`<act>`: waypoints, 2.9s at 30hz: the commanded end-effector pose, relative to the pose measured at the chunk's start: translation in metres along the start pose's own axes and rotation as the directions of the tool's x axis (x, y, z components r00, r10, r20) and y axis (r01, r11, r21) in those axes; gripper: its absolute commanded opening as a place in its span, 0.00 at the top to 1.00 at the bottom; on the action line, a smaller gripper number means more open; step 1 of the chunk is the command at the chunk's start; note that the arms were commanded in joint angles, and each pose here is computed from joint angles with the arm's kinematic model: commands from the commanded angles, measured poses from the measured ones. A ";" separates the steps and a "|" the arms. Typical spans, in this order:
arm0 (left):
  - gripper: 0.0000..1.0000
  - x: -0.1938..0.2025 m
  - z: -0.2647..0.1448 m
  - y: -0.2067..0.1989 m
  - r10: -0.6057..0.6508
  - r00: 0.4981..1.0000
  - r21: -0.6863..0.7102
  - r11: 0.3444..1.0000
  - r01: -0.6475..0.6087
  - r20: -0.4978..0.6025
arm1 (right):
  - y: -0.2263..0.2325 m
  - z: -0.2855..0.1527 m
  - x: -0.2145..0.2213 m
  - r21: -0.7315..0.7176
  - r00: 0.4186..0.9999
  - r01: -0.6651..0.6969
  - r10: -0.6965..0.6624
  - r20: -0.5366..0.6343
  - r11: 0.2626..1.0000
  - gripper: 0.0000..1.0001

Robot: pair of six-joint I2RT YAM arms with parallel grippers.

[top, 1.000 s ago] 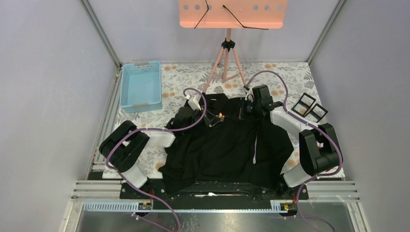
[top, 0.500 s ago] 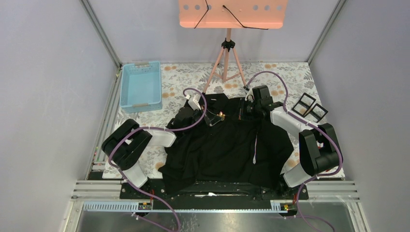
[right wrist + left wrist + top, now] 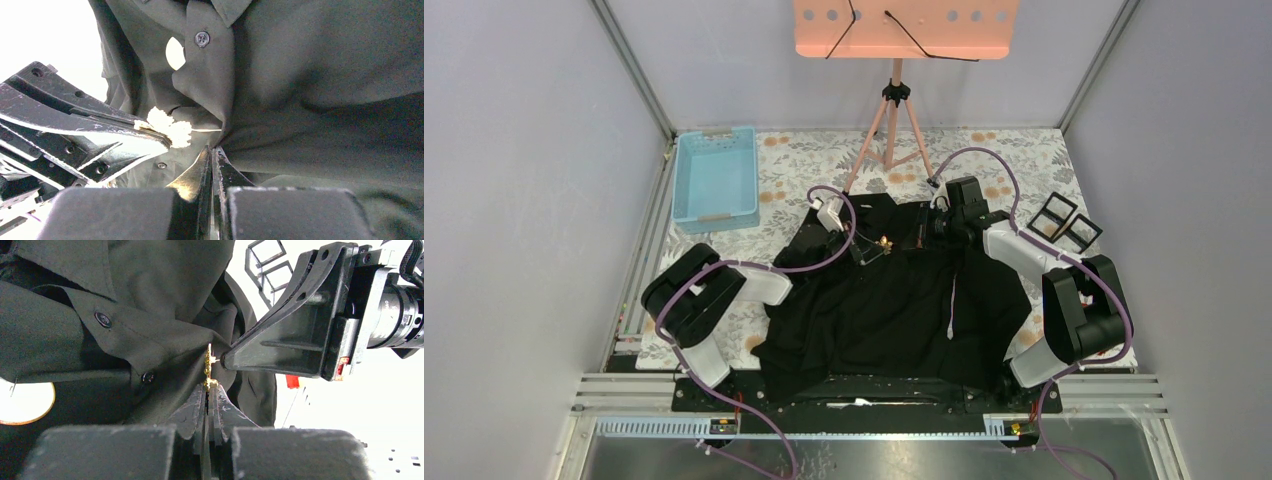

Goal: Pin the brooch onto the clothing
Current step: Pin the brooch to the clothes.

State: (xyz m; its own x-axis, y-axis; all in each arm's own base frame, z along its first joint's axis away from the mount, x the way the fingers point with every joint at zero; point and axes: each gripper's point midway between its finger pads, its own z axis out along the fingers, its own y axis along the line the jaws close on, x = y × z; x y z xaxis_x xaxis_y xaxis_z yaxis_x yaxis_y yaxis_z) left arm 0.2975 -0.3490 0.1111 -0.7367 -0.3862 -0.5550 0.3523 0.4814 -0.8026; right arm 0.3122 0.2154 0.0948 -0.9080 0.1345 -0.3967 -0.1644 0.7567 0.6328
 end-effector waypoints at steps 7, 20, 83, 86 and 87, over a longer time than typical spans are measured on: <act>1.00 -0.013 0.008 -0.022 0.007 0.998 0.085 0.996 -0.013 0.069 | 0.023 -0.010 -0.010 -0.096 0.999 0.015 -0.012 0.032 0.995 1.00; 1.00 -0.011 0.015 -0.028 -0.018 0.998 0.130 0.991 0.009 0.063 | 0.033 -0.015 -0.008 -0.136 1.000 0.023 -0.022 0.012 0.990 1.00; 1.00 -0.014 -0.003 -0.050 0.052 0.993 0.249 0.966 -0.077 0.103 | -0.028 -0.001 -0.021 -0.044 0.976 0.050 -0.040 0.213 0.998 0.37; 1.00 -0.014 -0.003 -0.050 0.048 0.993 0.250 0.966 -0.073 0.105 | -0.025 -0.004 -0.021 -0.054 0.974 0.080 -0.066 0.217 0.995 0.37; 1.00 -0.014 -0.003 -0.050 0.049 0.993 0.249 0.966 -0.074 0.106 | -0.025 -0.005 -0.019 -0.052 0.973 0.084 -0.070 0.218 0.995 0.37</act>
State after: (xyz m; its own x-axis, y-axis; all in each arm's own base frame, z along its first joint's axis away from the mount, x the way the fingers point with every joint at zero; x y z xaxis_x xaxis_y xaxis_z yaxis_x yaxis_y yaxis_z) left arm 0.2924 -0.3626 0.1255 -0.7012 -0.4182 -0.5774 0.4515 0.3662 -0.8136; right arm 0.3288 0.1862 0.0723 -0.8281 0.2462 -0.5036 -0.1608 0.7563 0.6341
